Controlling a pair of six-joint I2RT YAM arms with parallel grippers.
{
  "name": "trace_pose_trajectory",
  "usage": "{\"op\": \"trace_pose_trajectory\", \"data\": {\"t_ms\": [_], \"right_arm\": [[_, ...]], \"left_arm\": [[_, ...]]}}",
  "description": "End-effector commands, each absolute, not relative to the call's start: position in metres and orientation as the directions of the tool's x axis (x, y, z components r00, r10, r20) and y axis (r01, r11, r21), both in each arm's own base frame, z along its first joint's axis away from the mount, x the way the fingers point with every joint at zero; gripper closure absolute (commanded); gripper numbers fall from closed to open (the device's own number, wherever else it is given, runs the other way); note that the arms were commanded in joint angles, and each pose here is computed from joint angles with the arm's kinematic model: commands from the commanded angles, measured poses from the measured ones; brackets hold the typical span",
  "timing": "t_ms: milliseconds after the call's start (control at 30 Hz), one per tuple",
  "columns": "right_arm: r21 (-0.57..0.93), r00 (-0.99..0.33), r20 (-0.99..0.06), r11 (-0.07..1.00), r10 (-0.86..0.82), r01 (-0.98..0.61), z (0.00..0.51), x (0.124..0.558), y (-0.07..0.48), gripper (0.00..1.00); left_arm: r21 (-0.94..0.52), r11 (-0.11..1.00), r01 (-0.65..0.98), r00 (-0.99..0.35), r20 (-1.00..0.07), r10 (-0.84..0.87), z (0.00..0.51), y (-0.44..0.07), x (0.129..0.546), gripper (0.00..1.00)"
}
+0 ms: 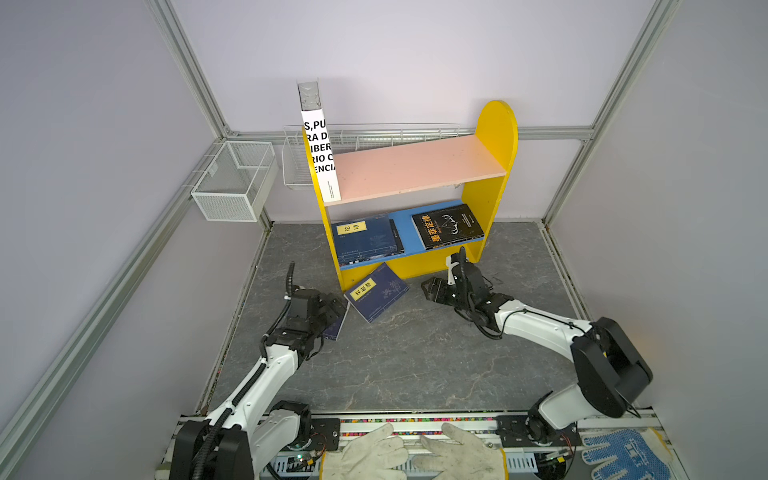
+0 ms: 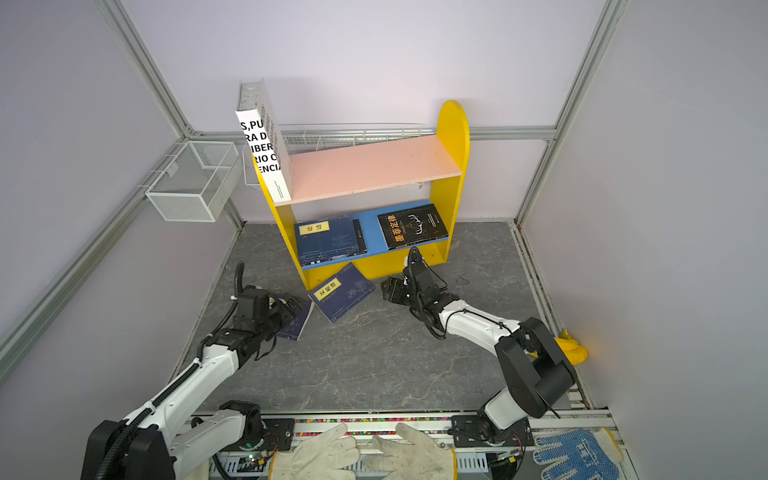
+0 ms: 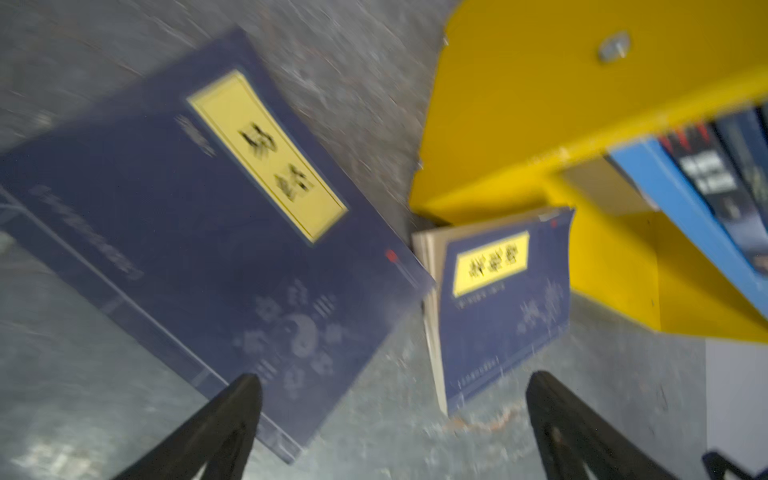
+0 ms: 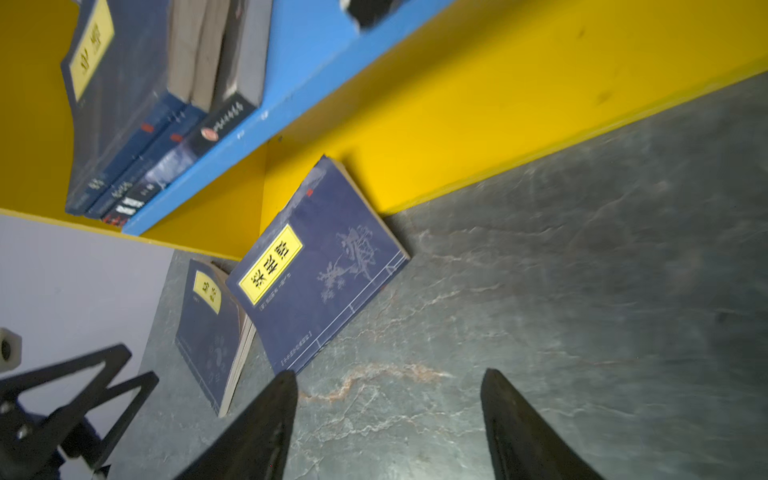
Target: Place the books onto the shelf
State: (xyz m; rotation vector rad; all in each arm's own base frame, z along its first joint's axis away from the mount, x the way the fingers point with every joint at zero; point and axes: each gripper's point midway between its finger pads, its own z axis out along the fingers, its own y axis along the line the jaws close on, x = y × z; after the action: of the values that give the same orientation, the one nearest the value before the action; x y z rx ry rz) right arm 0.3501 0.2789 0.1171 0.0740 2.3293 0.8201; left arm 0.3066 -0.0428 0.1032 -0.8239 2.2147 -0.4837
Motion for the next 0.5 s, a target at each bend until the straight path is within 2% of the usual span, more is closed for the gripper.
{"op": "trace_pose_trajectory", "data": {"t_ms": [0, 100, 267, 467], "right_arm": [[0.650, -0.789, -0.546, 0.736, 0.280, -0.189, 0.121, 0.352, 0.317, 0.27], [0.658, -0.791, -0.546, 0.725, 0.275, -0.203, 0.112, 0.356, 0.336, 0.27], [0.687, -0.791, -0.553, 0.680, 0.263, -0.255, 0.115, 0.366, 0.366, 0.29], [0.689, -0.773, -0.584, 0.654, 0.246, -0.312, 0.119, 0.372, 0.398, 0.29]], "left_arm": [[-0.588, 0.660, -0.466, -0.449, -0.486, -0.750, 0.102, -0.014, 0.320, 0.00], [-0.567, 0.668, -0.482, -0.421, -0.518, -0.744, 0.106, 0.005, 0.333, 0.00], [-0.533, 0.630, -0.565, -0.409, -0.482, -0.775, 0.094, 0.039, 0.348, 0.00], [-0.470, 0.675, -0.568, -0.436, -0.524, -0.732, 0.094, 0.059, 0.363, 0.00]]}}
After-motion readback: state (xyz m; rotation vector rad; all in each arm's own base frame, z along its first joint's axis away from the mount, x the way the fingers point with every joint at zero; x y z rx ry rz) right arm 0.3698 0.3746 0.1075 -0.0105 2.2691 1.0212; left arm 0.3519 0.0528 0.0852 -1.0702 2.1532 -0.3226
